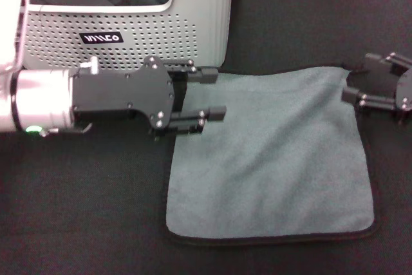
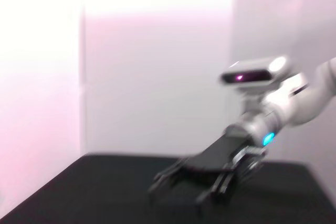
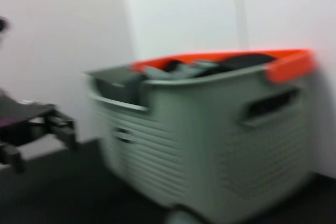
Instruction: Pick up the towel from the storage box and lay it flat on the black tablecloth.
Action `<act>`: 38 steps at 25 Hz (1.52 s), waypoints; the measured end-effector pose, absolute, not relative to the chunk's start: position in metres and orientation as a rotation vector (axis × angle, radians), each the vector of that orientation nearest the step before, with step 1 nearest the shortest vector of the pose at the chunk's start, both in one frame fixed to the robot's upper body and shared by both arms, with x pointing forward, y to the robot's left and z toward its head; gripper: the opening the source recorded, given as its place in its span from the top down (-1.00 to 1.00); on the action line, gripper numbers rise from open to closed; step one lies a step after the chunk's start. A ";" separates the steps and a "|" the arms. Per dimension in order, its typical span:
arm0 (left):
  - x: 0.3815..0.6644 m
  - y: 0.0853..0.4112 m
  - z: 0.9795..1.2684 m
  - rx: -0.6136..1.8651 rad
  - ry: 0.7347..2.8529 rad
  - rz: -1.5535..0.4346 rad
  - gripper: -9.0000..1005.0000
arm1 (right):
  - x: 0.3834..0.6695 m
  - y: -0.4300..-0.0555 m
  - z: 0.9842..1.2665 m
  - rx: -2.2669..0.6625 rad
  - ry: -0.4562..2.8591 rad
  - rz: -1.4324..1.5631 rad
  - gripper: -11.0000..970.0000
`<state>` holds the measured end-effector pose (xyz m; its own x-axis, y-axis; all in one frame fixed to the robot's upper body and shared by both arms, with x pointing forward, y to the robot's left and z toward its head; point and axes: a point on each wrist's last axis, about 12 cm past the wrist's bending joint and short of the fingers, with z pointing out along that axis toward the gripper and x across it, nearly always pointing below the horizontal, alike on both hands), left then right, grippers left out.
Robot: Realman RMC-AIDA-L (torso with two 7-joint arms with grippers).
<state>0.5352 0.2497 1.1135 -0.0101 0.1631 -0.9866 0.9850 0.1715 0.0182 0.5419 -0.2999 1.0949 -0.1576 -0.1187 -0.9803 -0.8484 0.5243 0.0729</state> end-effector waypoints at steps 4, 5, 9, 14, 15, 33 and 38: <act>0.521 0.252 1.120 1.222 1.307 -1.092 -0.19 | 0.529 -0.288 1.100 -0.904 1.546 0.939 -0.83; 0.519 0.253 1.121 1.221 1.290 -1.111 -0.20 | 0.526 -0.286 1.103 -0.918 1.523 0.983 -0.83; 0.508 0.260 1.123 1.184 1.249 -1.152 -0.22 | 0.515 -0.274 1.114 -0.963 1.438 1.128 -0.83; 0.501 0.266 1.128 1.138 1.203 -1.191 -0.23 | 0.510 -0.253 1.117 -1.044 1.404 1.204 -0.83; 0.501 0.267 1.128 1.134 1.208 -1.197 -0.25 | 0.510 -0.250 1.117 -1.054 1.397 1.215 -0.83; 0.493 0.278 1.126 1.129 1.220 -1.215 -0.70 | 0.514 -0.218 1.123 -1.134 1.317 1.292 -0.83; 0.493 0.278 1.126 1.129 1.215 -1.208 -0.70 | 0.516 -0.216 1.125 -1.143 1.310 1.293 -0.83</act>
